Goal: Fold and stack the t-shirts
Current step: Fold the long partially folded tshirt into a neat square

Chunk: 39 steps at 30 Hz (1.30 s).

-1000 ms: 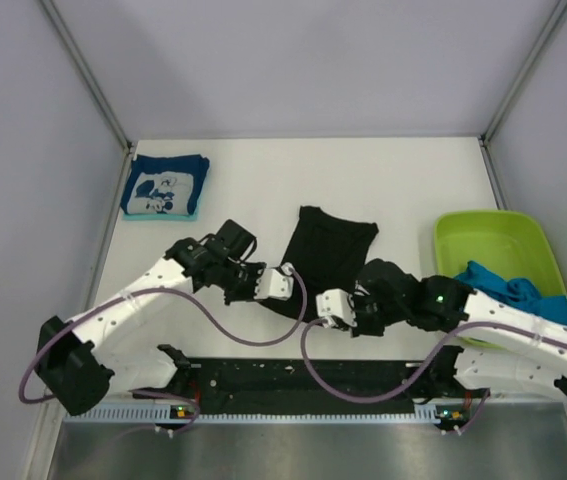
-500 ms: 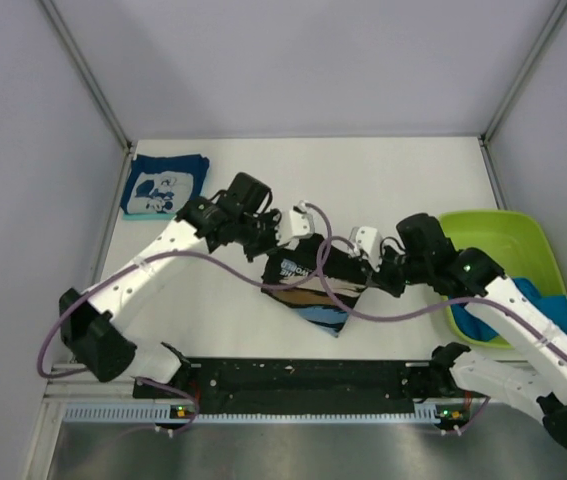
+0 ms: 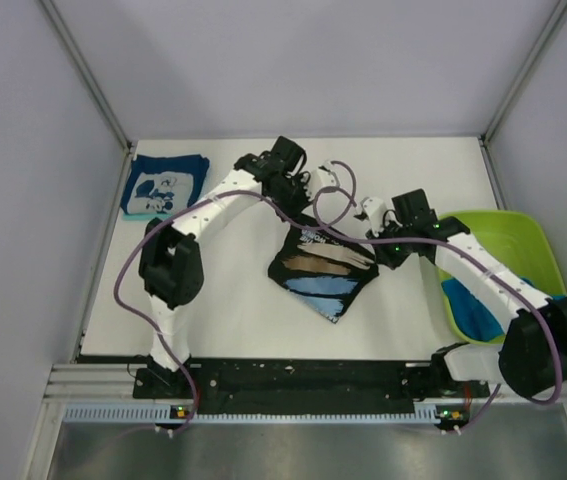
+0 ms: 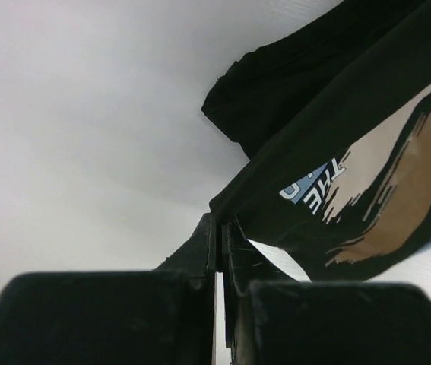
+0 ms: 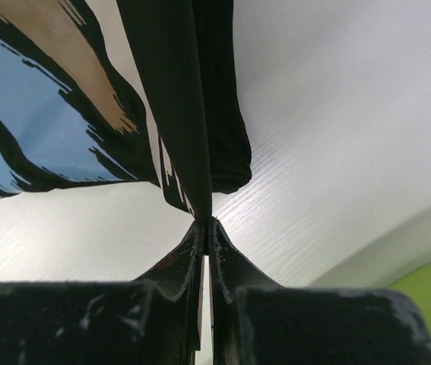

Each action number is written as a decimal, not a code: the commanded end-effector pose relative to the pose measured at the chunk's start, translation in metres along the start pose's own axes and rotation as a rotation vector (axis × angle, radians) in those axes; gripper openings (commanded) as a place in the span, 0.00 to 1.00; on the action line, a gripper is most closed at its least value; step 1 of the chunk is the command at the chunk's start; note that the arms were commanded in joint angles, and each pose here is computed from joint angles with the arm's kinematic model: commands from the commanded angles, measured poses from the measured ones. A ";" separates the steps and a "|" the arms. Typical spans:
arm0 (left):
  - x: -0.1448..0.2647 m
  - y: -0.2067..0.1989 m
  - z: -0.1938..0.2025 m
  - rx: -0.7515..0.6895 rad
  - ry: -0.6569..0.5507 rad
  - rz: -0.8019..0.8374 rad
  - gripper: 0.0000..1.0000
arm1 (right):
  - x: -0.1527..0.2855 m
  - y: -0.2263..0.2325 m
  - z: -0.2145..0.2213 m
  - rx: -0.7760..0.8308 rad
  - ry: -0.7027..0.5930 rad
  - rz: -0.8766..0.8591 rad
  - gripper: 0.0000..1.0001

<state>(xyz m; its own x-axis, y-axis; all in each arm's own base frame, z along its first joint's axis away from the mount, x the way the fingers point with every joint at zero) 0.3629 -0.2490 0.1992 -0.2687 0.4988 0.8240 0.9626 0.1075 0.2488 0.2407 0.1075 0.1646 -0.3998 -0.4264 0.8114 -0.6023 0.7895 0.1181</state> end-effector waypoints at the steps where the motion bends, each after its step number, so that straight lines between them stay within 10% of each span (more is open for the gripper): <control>1: -0.020 0.024 0.005 0.037 0.057 -0.054 0.00 | -0.008 -0.018 0.006 -0.107 0.048 0.087 0.00; 12: -0.068 0.037 0.021 0.060 0.135 -0.081 0.02 | -0.037 -0.044 0.010 -0.209 0.138 0.157 0.00; 18: -0.061 0.057 0.012 0.103 0.120 -0.222 0.45 | -0.060 -0.069 0.006 -0.278 0.195 0.244 0.07; 23: -0.018 0.074 0.009 0.228 0.088 -0.367 0.58 | -0.053 -0.087 -0.029 -0.365 0.121 0.392 0.31; 30: 0.006 -0.010 0.014 0.418 -0.158 -0.104 0.66 | -0.008 -0.043 -0.027 -0.650 -0.083 0.282 0.44; 35: -0.017 -0.052 0.038 0.494 -0.116 0.019 0.70 | -0.020 -0.005 0.001 -0.827 -0.133 0.055 0.53; 39: -0.032 -0.068 0.058 0.528 -0.038 0.064 0.52 | -0.043 -0.003 0.020 -0.886 -0.104 0.030 0.49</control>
<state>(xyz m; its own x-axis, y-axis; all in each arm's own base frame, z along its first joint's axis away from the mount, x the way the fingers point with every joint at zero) 0.3185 -0.2211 0.1518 -0.2868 0.5387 0.7922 0.8766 0.4811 -0.0097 0.2435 0.0993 0.1368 -0.5088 -0.3124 0.8022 0.0783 0.9112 0.4044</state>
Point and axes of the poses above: each gripper's point midway between its finger pads, its own x axis back along the fingers, its own y axis along the line the jaws close on, z = x × y, the point moved 6 cm from there along x, back along the fingers, and after that the axes turned 14 degrees about -x, right-handed, at the moved point
